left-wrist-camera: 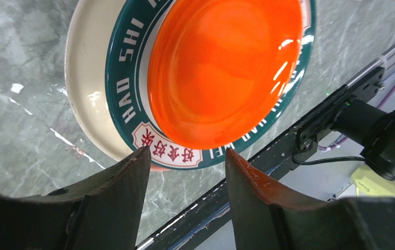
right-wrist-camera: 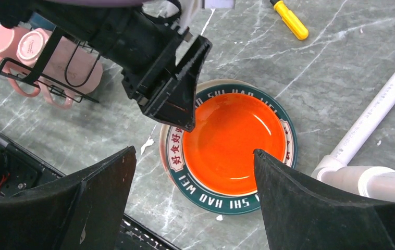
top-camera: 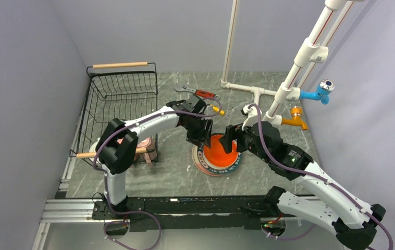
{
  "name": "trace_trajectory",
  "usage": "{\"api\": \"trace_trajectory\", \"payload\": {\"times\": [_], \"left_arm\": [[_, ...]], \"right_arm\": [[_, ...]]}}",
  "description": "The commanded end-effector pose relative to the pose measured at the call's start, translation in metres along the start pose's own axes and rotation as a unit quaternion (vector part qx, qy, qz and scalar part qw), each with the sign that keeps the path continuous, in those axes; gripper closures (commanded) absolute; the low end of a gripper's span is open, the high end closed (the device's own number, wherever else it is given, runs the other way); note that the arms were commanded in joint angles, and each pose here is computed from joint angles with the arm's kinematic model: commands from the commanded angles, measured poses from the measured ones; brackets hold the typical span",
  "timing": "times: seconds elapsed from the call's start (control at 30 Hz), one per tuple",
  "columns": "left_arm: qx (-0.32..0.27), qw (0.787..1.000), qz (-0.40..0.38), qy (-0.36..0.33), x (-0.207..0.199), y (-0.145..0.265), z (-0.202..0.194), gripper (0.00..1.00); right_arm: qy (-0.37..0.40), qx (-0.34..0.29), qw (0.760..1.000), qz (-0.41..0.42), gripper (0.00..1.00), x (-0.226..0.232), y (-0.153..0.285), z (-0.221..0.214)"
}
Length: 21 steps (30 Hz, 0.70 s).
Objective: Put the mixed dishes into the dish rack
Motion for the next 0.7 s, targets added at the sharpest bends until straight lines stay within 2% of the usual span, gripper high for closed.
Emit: {"api": "trace_trajectory", "payload": {"times": [0.0,0.27,0.4,0.53,0.67], "left_arm": [[-0.01,1.0,-0.022,-0.015,-0.01,-0.005,0.013,0.42],[0.011,1.0,-0.009,-0.01,-0.005,-0.018,0.006,0.47],[0.015,1.0,0.015,-0.016,-0.003,-0.009,0.004,0.47],[-0.017,0.998,0.052,-0.037,-0.005,0.031,0.003,0.3],[-0.065,0.991,0.108,-0.032,0.001,0.09,0.003,0.19]], "right_arm": [[-0.019,-0.008,1.0,-0.003,0.15,0.0,0.004,0.001],[-0.039,-0.009,0.999,-0.018,0.15,-0.005,0.006,-0.004],[-0.028,0.031,0.998,-0.051,0.16,-0.01,-0.006,-0.016],[-0.028,0.07,0.994,-0.076,0.2,-0.012,-0.017,-0.026],[-0.009,0.098,0.992,-0.082,0.23,-0.011,-0.029,-0.035]]}}
Point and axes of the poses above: each gripper's point midway between its finger pads, its own y axis back along the fingers, its own x axis along the line the jaws close on, z = x × y, the point moved 8 cm from there along y, back along the fingers, and after that the axes turned 15 degrees about -y, right-handed, at the moved point
